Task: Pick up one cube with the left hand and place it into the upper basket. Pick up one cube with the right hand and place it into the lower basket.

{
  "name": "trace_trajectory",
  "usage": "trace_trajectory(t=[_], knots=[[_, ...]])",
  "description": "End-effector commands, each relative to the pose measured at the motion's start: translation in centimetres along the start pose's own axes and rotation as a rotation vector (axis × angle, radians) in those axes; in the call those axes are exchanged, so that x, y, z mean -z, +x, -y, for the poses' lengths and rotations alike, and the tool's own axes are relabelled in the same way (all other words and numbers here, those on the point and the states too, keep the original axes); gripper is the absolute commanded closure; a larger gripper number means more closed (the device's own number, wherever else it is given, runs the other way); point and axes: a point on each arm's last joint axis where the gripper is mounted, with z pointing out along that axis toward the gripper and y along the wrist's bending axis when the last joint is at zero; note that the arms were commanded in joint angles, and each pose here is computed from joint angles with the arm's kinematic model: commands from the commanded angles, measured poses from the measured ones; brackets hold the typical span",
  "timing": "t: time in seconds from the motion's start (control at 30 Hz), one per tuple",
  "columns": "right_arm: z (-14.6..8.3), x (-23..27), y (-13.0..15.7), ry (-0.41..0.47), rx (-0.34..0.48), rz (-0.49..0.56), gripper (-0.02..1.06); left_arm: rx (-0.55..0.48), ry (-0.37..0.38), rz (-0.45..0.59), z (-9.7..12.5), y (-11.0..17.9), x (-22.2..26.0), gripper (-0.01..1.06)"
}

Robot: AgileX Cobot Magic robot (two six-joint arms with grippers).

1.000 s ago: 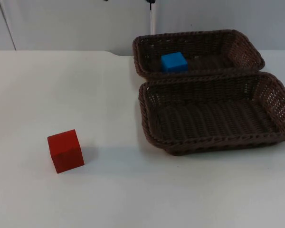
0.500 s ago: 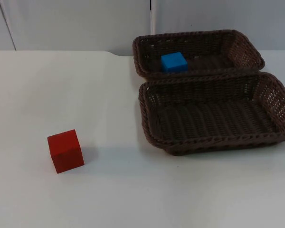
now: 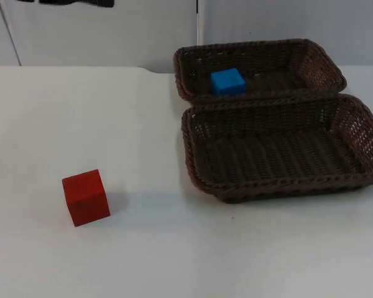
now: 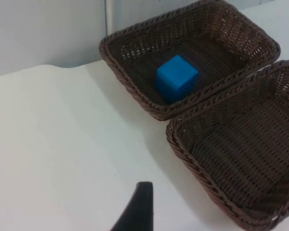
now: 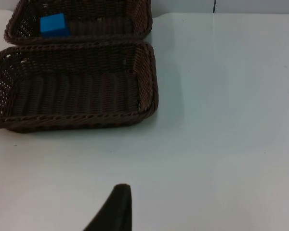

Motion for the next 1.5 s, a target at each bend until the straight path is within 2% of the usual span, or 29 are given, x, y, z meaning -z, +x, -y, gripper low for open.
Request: trace_trajectory(t=[0.0,0.3,0.7,0.93,1.0,1.27,1.47], knots=[[0.0,-0.1,0.1,0.008,0.001,0.003,-0.01,-0.003,-0.011,0.023,0.0,0.3,0.7,0.19],[0.0,-0.1,0.1,0.008,0.001,0.003,-0.01,0.007,0.003,0.013,0.5,2.6,3.4,0.19],[0.0,-0.1,0.1,0.008,0.001,0.003,-0.01,-0.036,0.030,0.043,1.4,2.9,6.9,0.19],[0.0,-0.1,0.1,0.008,0.001,0.003,-0.01,-0.039,-0.004,0.031,1.3,4.0,8.2,0.19],[0.0,-0.1,0.1,0.008,0.001,0.003,-0.01,-0.039,-0.014,0.057,1.2,4.8,8.5,0.19],[0.0,-0.1,0.1,0.008,0.001,0.003,-0.01,-0.004,-0.024,0.058,1.2,7.5,9.4,0.19],[0.0,-0.1,0.1,0.008,0.001,0.003,-0.01,-0.007,-0.029,0.087,1.3,7.8,10.2,0.19]])
